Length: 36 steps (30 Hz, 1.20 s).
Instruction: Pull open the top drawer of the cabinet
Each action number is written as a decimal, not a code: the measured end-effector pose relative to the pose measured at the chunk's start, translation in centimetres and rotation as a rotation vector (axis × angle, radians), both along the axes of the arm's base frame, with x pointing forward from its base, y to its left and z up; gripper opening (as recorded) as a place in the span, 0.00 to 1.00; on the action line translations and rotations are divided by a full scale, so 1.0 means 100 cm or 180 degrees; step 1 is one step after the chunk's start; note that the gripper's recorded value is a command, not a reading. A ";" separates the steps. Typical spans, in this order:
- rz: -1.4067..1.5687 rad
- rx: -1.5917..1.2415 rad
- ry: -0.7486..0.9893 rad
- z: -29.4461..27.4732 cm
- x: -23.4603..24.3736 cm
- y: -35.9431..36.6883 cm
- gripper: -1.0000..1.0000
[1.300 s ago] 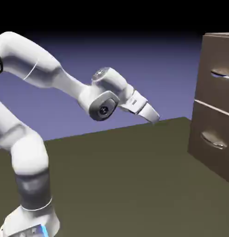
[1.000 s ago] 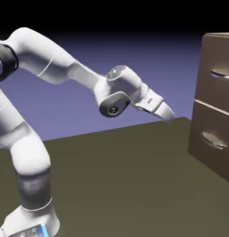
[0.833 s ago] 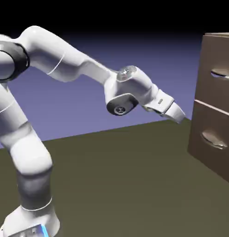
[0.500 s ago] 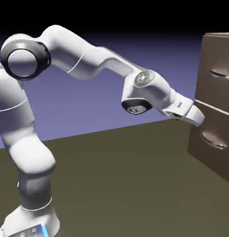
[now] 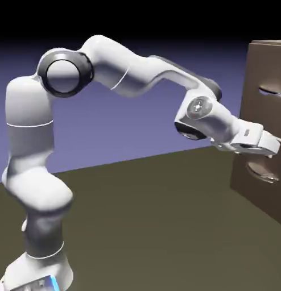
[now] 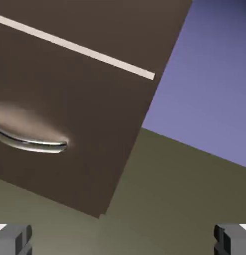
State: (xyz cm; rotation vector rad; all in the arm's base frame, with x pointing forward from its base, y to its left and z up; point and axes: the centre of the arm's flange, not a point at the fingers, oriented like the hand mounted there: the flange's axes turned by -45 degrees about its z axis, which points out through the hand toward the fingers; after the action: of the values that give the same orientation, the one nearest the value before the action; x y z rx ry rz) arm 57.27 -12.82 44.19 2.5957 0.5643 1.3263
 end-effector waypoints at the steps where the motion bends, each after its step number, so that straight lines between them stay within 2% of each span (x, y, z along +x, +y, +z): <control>1: 0.0018 -0.0059 -0.0028 0.000 0.004 -0.001 0.50; 20: 0.0445 -0.1491 -0.0705 0.017 0.072 0.026 0.50; 36: 0.0932 -0.3027 -0.1497 0.059 0.125 0.136 0.50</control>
State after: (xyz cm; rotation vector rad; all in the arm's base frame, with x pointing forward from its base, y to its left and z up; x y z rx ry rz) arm 69.75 0.81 50.12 1.4299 1.1496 1.2388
